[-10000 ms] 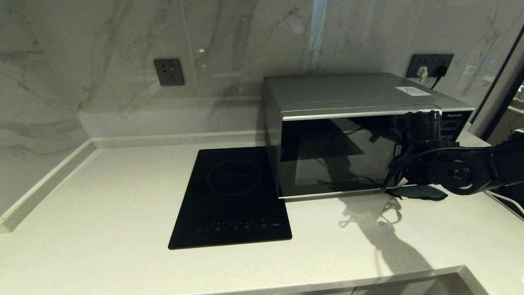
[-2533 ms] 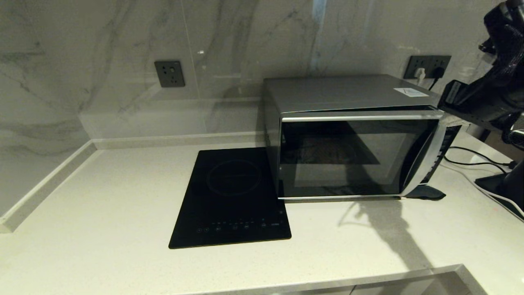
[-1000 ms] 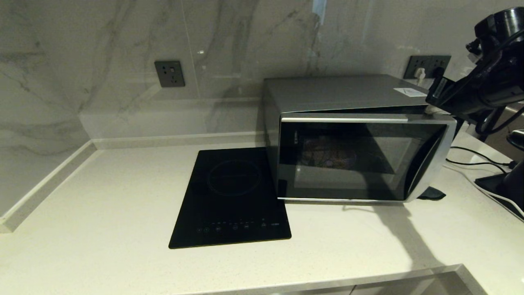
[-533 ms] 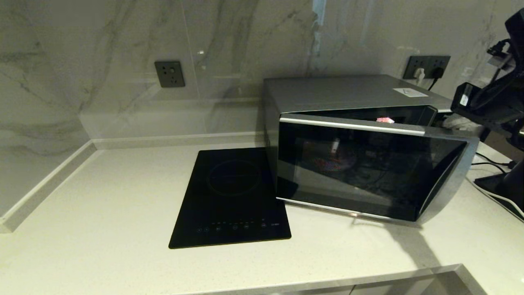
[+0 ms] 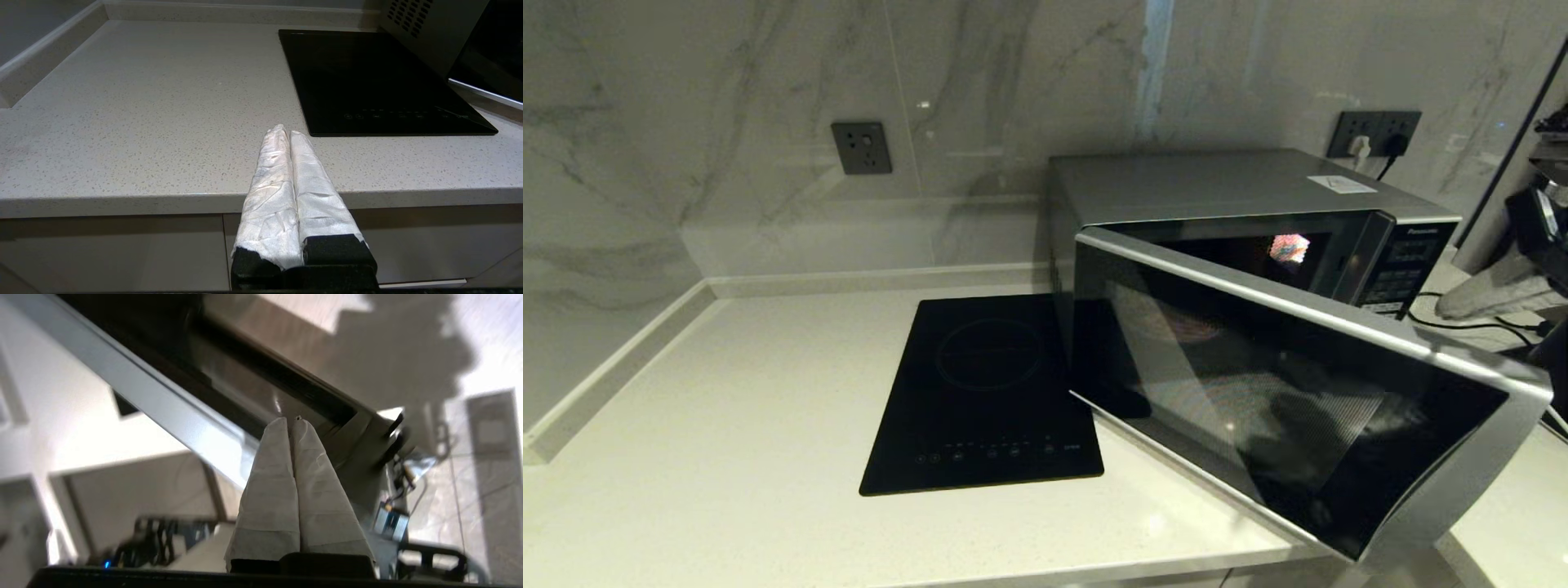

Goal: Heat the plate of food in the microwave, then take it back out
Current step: Open the microwave oven

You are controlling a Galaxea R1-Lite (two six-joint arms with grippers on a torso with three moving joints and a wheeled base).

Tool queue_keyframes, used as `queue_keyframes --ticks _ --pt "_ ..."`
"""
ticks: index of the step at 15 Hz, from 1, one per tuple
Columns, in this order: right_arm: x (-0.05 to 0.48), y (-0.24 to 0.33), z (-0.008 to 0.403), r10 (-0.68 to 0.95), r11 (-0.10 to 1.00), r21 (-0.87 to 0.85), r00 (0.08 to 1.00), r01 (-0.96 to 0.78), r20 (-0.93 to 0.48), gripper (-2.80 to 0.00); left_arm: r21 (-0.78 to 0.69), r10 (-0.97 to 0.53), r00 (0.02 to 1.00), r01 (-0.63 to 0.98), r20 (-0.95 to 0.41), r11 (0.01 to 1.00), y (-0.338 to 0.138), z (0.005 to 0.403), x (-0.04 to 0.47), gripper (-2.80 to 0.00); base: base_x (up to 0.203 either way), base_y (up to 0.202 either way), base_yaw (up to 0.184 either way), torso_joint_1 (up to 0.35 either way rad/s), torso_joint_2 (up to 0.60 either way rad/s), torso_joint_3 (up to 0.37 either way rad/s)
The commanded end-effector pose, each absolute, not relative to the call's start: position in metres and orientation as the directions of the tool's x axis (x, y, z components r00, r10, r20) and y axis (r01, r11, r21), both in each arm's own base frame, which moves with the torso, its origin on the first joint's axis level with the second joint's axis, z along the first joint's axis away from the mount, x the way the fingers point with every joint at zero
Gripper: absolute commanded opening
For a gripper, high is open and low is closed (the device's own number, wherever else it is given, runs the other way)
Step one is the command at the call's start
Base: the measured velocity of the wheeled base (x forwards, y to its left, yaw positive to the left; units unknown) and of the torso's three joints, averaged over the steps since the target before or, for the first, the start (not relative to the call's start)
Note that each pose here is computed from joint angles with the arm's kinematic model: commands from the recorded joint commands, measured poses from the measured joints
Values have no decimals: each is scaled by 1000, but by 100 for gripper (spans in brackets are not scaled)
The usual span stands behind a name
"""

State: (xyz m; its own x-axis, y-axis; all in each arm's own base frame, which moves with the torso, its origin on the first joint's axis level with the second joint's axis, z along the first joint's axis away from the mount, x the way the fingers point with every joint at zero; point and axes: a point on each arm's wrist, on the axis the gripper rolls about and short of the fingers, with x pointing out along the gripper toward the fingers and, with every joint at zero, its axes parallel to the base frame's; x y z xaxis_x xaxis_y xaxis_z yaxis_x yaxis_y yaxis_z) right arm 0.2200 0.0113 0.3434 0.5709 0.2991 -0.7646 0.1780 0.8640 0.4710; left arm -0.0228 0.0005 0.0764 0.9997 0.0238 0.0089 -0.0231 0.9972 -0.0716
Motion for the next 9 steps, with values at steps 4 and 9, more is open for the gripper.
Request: queue_keyframes --ticks 4,9 --pt "207 11 349 299 865 473 586 167 -753 -280 -72 25 1000 -24 8 997 0 76 -23 -280 0 0 0 0 0 0" --pt "210 47 330 327 924 382 476 20 -816 -280 -72 25 1000 -24 8 997 0 76 -23 -280 0 0 0 0 0 0"
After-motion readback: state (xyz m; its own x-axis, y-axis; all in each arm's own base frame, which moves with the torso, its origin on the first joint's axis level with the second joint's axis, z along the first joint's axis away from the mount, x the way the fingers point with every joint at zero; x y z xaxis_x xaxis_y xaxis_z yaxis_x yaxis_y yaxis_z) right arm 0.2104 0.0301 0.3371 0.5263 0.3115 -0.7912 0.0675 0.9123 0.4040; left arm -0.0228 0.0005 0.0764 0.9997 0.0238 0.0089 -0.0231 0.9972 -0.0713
